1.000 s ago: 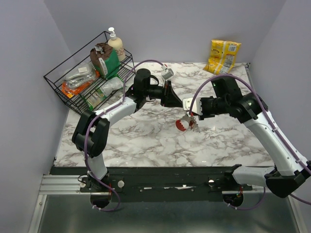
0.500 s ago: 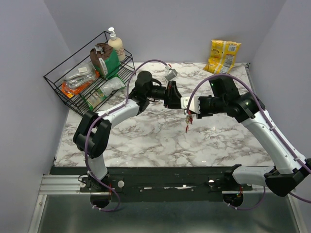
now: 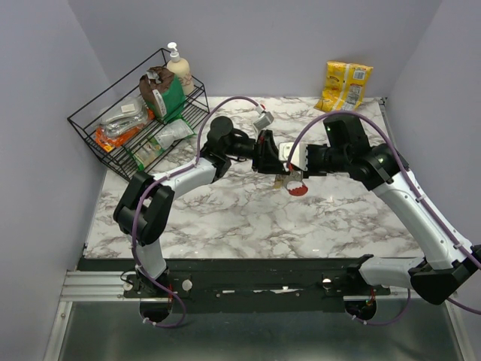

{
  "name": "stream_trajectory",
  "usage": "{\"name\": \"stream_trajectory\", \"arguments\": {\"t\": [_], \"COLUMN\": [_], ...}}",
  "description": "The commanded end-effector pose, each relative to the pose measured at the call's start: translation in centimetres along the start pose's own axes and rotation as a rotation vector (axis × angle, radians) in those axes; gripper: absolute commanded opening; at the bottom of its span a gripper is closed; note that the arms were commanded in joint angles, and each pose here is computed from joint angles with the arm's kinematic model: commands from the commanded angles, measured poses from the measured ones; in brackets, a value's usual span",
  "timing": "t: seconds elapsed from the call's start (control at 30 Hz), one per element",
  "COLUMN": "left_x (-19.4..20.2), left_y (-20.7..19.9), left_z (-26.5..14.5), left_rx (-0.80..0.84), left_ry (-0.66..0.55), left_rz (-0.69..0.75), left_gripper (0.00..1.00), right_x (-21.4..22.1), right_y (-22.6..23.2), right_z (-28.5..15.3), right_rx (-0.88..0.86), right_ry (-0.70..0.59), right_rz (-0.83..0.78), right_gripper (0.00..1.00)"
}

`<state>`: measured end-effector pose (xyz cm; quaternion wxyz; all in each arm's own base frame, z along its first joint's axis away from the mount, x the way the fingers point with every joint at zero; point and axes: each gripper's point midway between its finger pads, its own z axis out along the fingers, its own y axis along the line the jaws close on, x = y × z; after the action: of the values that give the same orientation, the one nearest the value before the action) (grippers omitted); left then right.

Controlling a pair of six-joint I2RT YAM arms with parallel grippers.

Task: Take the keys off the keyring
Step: Remove the key from the keyring.

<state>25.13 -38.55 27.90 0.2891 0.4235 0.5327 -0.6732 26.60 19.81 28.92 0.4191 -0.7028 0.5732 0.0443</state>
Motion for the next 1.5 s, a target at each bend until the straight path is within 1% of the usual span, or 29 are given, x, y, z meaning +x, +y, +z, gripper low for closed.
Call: {"name": "stream_trajectory", "arguments": {"t": [0.0,0.27,0.43,0.57,0.67,1.13,1.47], "left_x": [0.0,-0.7,-0.8,-0.6,-0.7,-1.2,-0.6], "left_y": [-1.3,-0.8,0.2,1.2,1.4,1.5,1.2], "left_z": [0.4,0.6,0.4,0.3,0.3,-0.2,0.1], "left_rx": [0.026,0.003,-0.044,-0.098,-0.11,-0.111,-0.082], "left_ry": [0.017,0.002,-0.001,0.019,0.021,-0.003,0.011], "left_rz": [0.041,0.03,0.038,0.026,0.025,0.028,0.025], "left_gripper": [0.36,0.36,0.36,0.36,0.36,0.35,0.33], "right_x": [-0.6,-0.6,-0.5,-0.3,-0.2,1.0,0.3], "right_y": [-1.2,-1.1,-0.8,-0.8,-0.8,-0.6,-0.9], "right_z": [-0.1,0.0,0.1,0.2,0.5,1.0,0.8], "right_rx": [0.048,0.047,0.045,0.05,0.051,0.068,0.069], "right_ry": [-0.016,-0.019,-0.018,-0.016,-0.015,0.025,0.002], "right_rz": [0.01,0.02,0.026,0.031,0.038,0.053,0.064], "right_gripper": [0.01,0.01,0.01,0.01,0.01,0.01,0.01]}}
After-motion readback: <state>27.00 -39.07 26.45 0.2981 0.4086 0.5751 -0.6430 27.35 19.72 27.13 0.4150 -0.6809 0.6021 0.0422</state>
